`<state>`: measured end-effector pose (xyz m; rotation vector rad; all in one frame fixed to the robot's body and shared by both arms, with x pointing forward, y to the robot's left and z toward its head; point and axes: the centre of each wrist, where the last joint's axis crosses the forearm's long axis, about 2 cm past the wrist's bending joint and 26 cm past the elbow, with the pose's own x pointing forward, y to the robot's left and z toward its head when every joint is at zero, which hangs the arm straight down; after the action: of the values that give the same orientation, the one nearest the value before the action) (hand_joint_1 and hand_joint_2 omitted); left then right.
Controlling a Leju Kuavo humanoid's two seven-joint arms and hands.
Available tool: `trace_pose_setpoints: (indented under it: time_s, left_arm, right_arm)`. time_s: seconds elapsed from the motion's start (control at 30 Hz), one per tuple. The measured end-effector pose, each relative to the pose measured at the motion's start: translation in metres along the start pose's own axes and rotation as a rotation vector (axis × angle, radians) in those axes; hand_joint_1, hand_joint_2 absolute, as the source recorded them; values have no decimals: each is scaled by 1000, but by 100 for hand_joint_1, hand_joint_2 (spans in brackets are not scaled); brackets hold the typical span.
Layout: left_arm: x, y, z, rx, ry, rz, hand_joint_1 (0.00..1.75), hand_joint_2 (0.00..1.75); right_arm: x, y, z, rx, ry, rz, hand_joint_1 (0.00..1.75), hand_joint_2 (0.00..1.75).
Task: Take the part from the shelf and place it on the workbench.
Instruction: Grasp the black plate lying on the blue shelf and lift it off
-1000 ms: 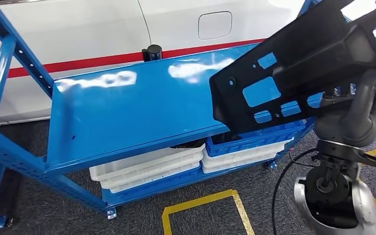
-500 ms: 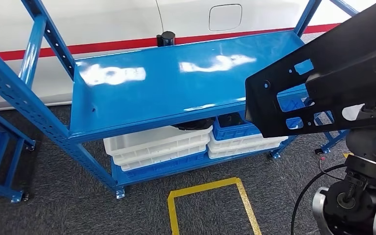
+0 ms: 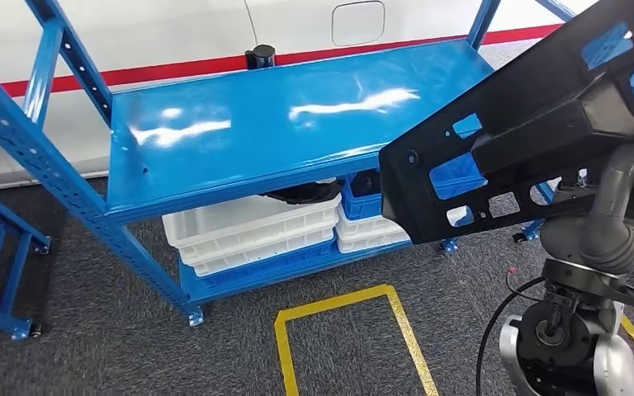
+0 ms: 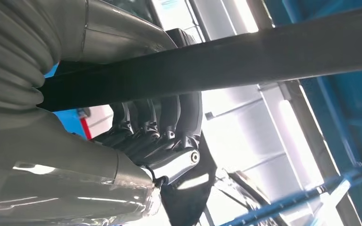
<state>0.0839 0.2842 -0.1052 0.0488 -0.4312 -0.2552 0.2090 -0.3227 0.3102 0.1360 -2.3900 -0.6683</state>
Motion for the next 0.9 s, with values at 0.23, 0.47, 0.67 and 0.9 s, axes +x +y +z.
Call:
trace_pose_setpoints:
  time_s: [0.23, 0.47, 0.67, 0.9]
  left_arm:
    - [0, -1, 0, 9, -20, 24, 0, 175]
    - [-1, -11, 1, -23, -55, 0, 0, 175]
    - [2, -23, 2, -50, -34, -10, 0, 175]
    - [1, -24, 2, -70, 57, 6, 0, 175]
  right_arm:
    - [-3, 8, -6, 39, -9, 72, 175, 175]
    - [-10, 20, -8, 67, 17, 64, 175, 175]
    - [-21, 37, -3, 112, 85, 59, 175, 175]
    - [-33, 51, 3, 150, 146, 42, 175, 175]
